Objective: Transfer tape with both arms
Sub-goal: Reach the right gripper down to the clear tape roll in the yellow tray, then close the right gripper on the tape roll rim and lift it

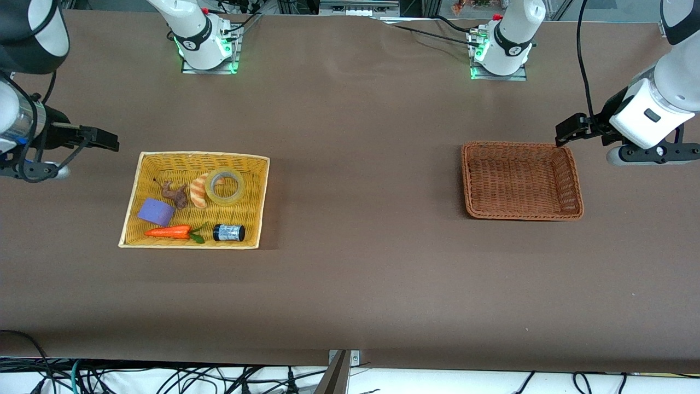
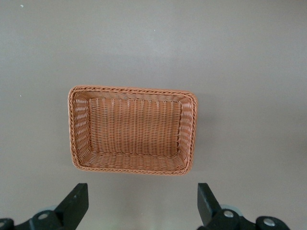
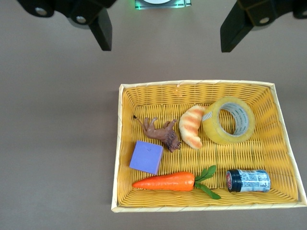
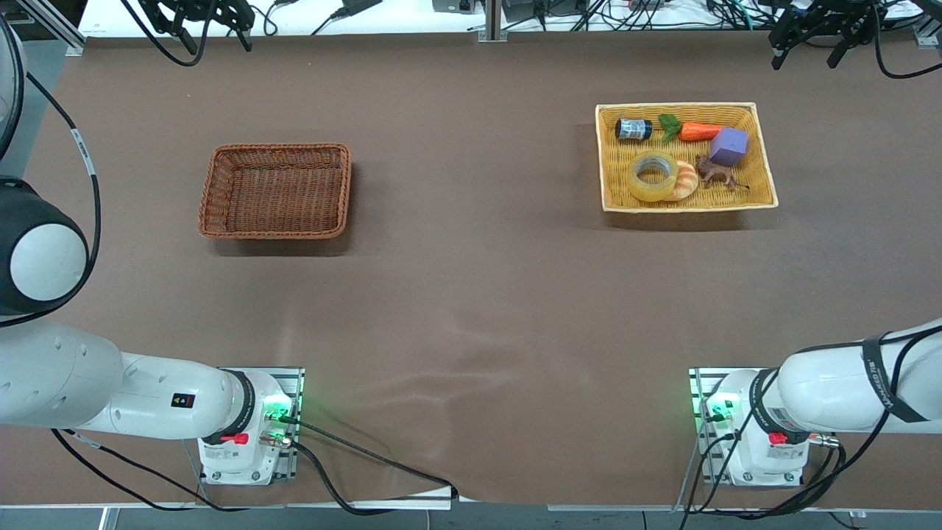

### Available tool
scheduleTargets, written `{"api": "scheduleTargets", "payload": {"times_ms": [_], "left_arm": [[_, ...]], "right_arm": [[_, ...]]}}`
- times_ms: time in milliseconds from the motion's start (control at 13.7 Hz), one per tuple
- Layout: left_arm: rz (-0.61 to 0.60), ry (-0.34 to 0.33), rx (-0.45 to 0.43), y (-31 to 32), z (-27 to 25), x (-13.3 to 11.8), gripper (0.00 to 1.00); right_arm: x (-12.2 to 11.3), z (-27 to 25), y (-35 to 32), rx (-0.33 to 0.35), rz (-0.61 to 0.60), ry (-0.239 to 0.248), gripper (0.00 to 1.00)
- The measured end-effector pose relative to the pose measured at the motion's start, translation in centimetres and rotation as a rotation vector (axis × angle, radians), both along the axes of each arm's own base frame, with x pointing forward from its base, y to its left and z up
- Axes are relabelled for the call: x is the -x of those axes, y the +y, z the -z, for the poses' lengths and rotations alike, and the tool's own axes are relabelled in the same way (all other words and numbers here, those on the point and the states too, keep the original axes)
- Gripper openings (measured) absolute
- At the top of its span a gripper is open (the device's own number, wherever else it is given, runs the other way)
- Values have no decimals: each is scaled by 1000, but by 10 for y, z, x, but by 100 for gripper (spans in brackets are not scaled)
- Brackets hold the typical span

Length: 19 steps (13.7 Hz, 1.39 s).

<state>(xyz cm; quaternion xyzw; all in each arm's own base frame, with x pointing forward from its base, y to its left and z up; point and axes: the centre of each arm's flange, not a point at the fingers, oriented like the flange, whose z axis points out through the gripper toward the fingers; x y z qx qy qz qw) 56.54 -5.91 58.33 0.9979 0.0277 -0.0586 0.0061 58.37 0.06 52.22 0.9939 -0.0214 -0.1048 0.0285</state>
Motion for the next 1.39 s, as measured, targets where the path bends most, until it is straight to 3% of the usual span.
{"api": "scheduleTargets", "payload": {"times_ms": [438, 731, 1388], "left_arm": [[-4, -10, 1, 2, -2, 1, 100], [-4, -11, 1, 2, -3, 1, 100], [-3, -11, 1, 2, -3, 1, 100]], "right_arm": [[-19, 101, 55, -9, -85, 1, 100], [-10, 190, 73, -21, -116, -34, 100], [9, 261, 109, -29, -112, -98, 100]]}}
